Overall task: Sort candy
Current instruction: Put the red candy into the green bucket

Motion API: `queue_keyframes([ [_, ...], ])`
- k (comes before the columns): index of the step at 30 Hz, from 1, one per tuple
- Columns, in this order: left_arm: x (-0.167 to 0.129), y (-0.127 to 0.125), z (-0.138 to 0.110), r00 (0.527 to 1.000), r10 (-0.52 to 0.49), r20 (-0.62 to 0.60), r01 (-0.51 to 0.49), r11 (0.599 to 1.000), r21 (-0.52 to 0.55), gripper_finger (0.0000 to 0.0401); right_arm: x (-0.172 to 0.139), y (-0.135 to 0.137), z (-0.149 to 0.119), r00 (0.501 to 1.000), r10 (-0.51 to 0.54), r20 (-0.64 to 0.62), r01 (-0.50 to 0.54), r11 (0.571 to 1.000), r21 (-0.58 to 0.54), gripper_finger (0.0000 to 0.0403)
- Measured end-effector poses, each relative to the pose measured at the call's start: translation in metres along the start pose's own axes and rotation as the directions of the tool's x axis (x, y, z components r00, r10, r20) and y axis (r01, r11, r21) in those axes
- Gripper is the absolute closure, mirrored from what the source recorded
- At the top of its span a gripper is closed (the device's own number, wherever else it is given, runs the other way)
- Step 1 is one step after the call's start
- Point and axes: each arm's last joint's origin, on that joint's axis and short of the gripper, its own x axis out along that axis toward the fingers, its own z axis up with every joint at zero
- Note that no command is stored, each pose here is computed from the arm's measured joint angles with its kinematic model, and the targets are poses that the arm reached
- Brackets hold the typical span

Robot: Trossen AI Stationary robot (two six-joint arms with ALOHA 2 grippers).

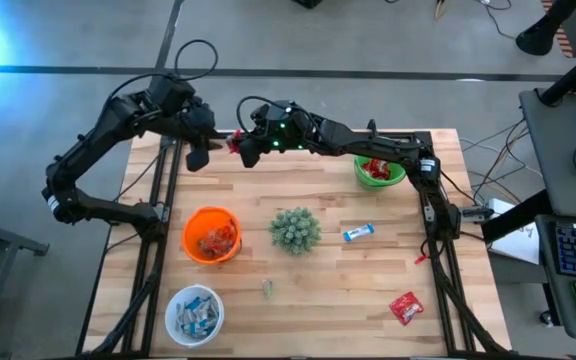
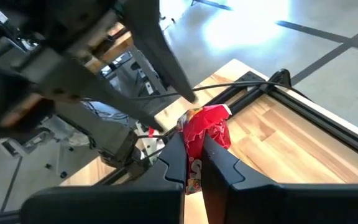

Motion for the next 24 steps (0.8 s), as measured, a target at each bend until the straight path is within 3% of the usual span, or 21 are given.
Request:
queue_keyframes([
  [7, -0.01, -0.005, -0.005, 0.997, -0.033, -0.068, 0.034, 0.999, 0.007, 0.0232, -0.005, -0.002, -0.009, 0.992, -0.058, -0.113, 0.059, 0.998, -0.001, 0.039],
  [15, 0.001, -0.004, -0.01, 0.992, -0.056, -0.113, 0.056, 0.998, -0.005, 0.0235, -0.032, 0.0, -0.021, 0.932, -0.173, -0.319, 0.152, 0.984, -0.089, 0.039],
  [20, 0.006, -0.002, -0.008, 0.991, -0.062, -0.123, 0.06, 0.998, -0.016, 0.0239, -0.062, -0.004, -0.02, 0.855, -0.327, -0.402, 0.273, 0.944, -0.187, 0.039],
  [24, 0.01, -0.001, -0.008, 0.989, -0.067, -0.133, 0.064, 0.998, -0.029, 0.0239, -0.088, -0.017, -0.018, 0.746, -0.488, -0.454, 0.401, 0.872, -0.279, 0.039],
])
